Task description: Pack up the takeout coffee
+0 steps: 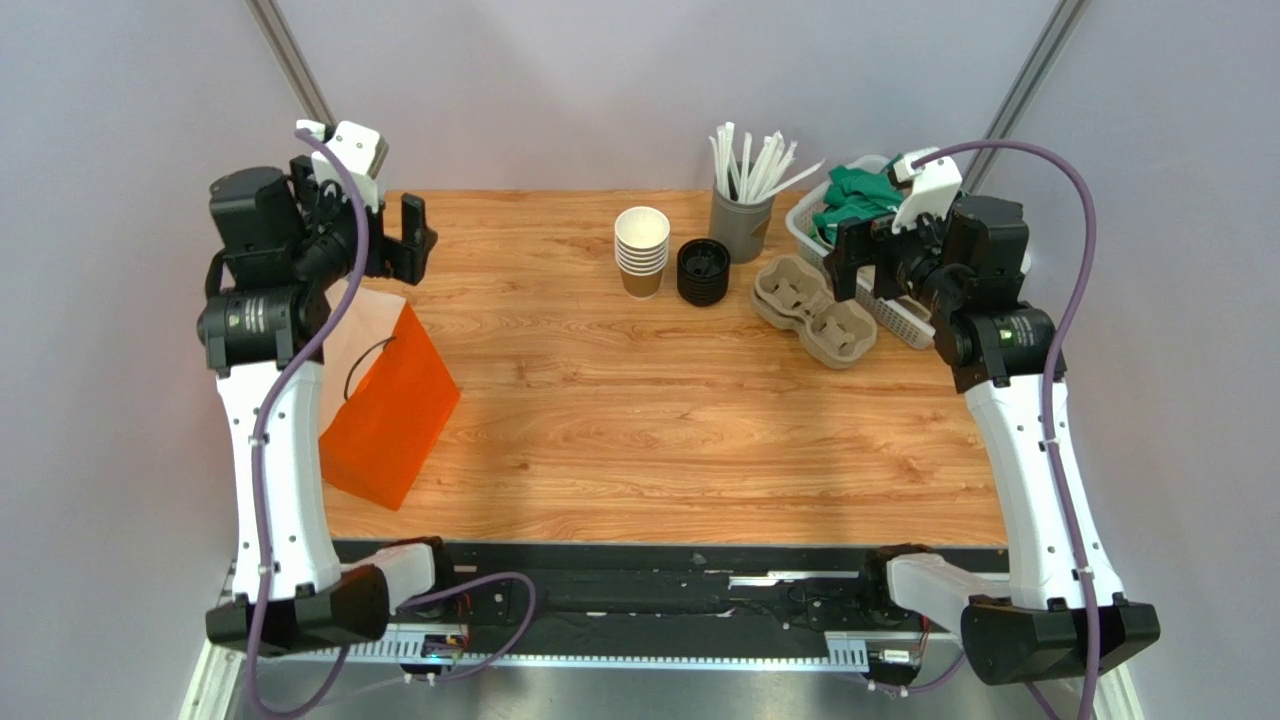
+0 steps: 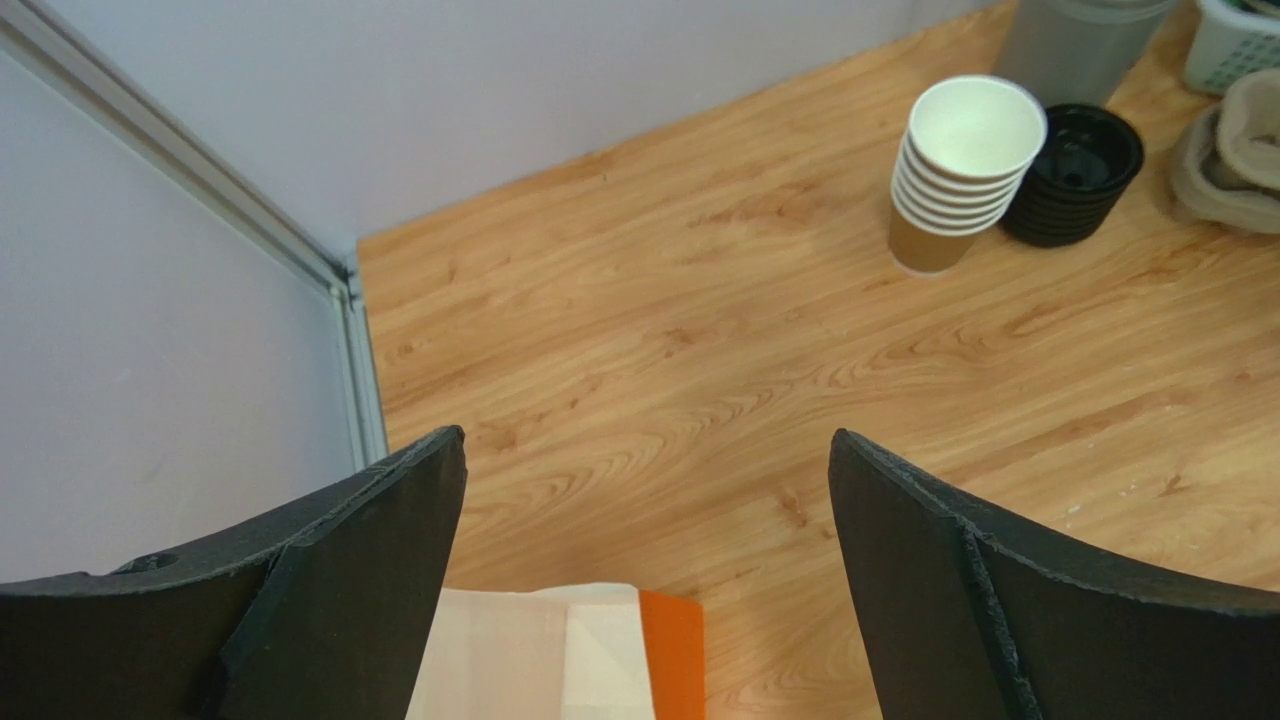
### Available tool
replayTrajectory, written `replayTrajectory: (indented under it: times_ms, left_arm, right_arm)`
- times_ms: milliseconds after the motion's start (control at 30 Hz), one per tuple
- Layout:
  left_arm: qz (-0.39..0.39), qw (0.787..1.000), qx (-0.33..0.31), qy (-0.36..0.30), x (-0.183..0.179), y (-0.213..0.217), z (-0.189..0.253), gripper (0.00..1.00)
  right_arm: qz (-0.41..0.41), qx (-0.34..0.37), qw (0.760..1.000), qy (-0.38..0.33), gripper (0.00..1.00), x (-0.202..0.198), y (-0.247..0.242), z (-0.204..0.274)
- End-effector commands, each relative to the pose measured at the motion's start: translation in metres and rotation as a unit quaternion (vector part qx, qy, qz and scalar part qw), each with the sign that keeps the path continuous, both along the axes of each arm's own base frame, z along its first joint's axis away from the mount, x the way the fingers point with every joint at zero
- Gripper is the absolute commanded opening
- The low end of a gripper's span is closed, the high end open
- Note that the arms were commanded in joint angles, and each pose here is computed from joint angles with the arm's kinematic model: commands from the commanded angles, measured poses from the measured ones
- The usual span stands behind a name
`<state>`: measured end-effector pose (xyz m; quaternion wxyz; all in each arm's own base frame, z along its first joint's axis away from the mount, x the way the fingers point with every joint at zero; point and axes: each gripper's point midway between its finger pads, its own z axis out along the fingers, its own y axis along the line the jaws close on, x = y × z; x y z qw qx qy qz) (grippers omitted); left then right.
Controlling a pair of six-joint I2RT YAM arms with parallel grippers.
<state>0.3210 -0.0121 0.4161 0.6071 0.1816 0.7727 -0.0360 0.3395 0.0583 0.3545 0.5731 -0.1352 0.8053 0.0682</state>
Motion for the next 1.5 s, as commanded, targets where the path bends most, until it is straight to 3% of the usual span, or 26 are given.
replayTrajectory:
  times_ms: [0, 333, 800, 1067, 1467]
  left_arm:
    - [0.028, 0.999, 0.007, 0.036, 0.024, 0.011, -0.016, 0.98]
    - [0.055, 0.978, 0.032, 0.198, 0.022, 0.015, -0.079, 0.95]
    - [0.069, 0.957, 0.045, 0.278, -0.022, 0.02, -0.117, 0.84]
    - [0.076, 0.952, 0.058, 0.291, -0.032, 0.025, -0.128, 0.79]
    - [0.073, 0.947, 0.057, 0.308, -0.024, 0.025, -0.143, 0.49]
  right_arm:
    - [0.0, -0.003, 0.999, -0.048, 0.99, 0.008, 0.0, 0.014]
    - [0.0, -0.01, 0.999, -0.038, 0.99, 0.01, 0.0, 0.001]
    - [0.008, -0.015, 1.0, -0.022, 0.99, 0.015, 0.003, -0.014]
    - [0.012, -0.016, 1.0, -0.015, 0.99, 0.016, 0.005, -0.019]
    - [0.015, -0.012, 1.0, -0.012, 0.99, 0.015, 0.007, -0.021]
